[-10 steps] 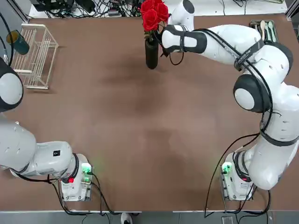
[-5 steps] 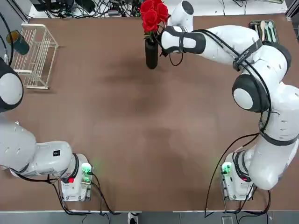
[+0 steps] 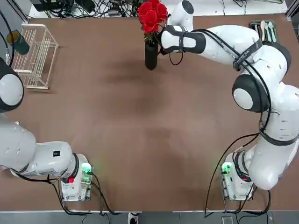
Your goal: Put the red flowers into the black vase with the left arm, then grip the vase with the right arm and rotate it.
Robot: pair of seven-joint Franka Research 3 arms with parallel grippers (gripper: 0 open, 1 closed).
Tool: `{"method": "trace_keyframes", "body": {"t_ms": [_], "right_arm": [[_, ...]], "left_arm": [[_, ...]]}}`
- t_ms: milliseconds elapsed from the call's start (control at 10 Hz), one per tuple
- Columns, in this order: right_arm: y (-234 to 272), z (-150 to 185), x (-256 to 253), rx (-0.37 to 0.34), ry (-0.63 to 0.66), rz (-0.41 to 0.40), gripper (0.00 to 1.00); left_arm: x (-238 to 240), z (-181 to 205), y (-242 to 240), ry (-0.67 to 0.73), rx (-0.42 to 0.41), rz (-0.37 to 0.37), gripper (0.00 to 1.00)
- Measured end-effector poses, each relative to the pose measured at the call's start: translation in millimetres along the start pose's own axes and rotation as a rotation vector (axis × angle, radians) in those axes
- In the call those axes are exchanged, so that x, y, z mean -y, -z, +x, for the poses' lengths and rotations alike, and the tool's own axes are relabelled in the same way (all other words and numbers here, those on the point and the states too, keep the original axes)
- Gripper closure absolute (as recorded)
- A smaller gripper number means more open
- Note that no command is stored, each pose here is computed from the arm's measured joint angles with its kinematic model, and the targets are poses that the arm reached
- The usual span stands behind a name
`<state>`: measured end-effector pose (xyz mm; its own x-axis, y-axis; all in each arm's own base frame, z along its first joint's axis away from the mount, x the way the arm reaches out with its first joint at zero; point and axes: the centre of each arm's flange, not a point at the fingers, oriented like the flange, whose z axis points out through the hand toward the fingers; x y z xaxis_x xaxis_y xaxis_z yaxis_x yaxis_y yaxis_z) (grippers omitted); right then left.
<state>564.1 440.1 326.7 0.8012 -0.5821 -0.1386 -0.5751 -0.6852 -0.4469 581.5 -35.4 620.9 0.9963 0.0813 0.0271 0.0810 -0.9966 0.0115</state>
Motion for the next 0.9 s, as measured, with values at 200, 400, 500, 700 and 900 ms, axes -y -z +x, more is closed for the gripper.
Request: {"method": "trace_keyframes", "body": {"t_ms": [200, 400, 500, 700, 900], "right_arm": [[0, 0, 0, -0.006, 0.013, -0.003, 0.59], [0, 0, 1, -0.02, 0.041, -0.015, 0.62], [1, 1, 1, -0.029, 0.055, -0.022, 0.63], [1, 3, -1, -0.04, 0.072, -0.037, 0.66], [2, 4, -1, -0.036, 0.09, -0.069, 0.67]], "left_arm": [[-1, -3, 4, 0.001, 0.002, -0.01, 0.0], [-1, -5, 4, 0.005, 0.014, -0.033, 0.0], [1, -5, 2, 0.008, 0.021, -0.032, 0.0], [12, -3, -1, 0.028, 0.027, -0.031, 0.0], [26, -2, 2, 0.052, 0.022, -0.031, 0.0]]}}
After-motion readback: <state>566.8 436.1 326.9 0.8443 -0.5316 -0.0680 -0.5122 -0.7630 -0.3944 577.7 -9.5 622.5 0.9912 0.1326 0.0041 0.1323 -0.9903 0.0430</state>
